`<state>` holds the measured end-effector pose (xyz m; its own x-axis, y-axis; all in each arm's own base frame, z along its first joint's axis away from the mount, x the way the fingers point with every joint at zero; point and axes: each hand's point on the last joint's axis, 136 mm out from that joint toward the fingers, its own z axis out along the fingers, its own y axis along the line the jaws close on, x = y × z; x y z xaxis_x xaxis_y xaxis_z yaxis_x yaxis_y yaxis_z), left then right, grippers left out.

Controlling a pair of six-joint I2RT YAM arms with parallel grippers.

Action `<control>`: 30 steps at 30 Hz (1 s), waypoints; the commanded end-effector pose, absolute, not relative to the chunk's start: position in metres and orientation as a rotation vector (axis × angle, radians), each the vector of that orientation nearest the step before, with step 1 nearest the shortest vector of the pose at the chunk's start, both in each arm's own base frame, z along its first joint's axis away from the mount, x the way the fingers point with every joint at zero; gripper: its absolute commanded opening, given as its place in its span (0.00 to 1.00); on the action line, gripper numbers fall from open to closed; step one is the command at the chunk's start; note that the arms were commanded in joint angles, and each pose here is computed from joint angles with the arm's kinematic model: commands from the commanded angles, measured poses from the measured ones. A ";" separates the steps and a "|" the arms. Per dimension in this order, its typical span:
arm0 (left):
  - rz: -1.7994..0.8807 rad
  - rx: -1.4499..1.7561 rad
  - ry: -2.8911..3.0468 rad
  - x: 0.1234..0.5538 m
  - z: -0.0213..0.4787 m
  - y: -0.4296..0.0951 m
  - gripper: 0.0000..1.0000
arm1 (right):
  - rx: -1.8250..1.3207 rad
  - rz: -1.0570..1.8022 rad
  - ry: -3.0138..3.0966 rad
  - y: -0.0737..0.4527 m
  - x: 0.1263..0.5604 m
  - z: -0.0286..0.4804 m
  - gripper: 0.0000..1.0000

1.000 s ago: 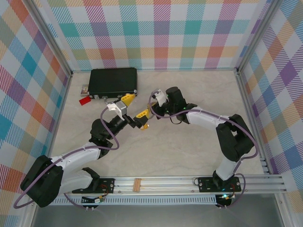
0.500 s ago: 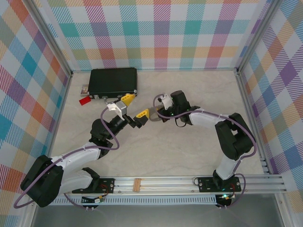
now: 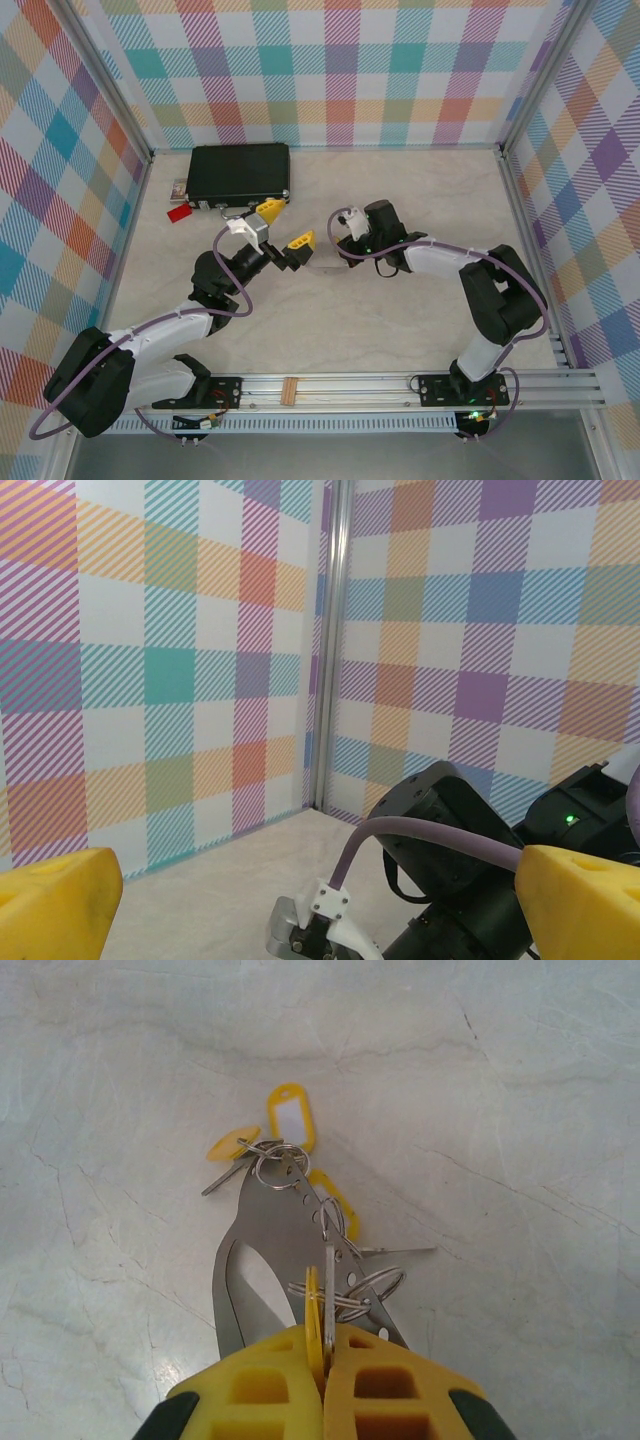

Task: Put the keys on the keyring

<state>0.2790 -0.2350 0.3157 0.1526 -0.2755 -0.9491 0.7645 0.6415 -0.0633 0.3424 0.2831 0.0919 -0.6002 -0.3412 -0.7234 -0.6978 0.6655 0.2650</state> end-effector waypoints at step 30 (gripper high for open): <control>-0.782 0.492 1.181 0.282 0.317 -0.232 1.00 | -0.799 0.672 2.129 0.272 0.358 0.129 0.00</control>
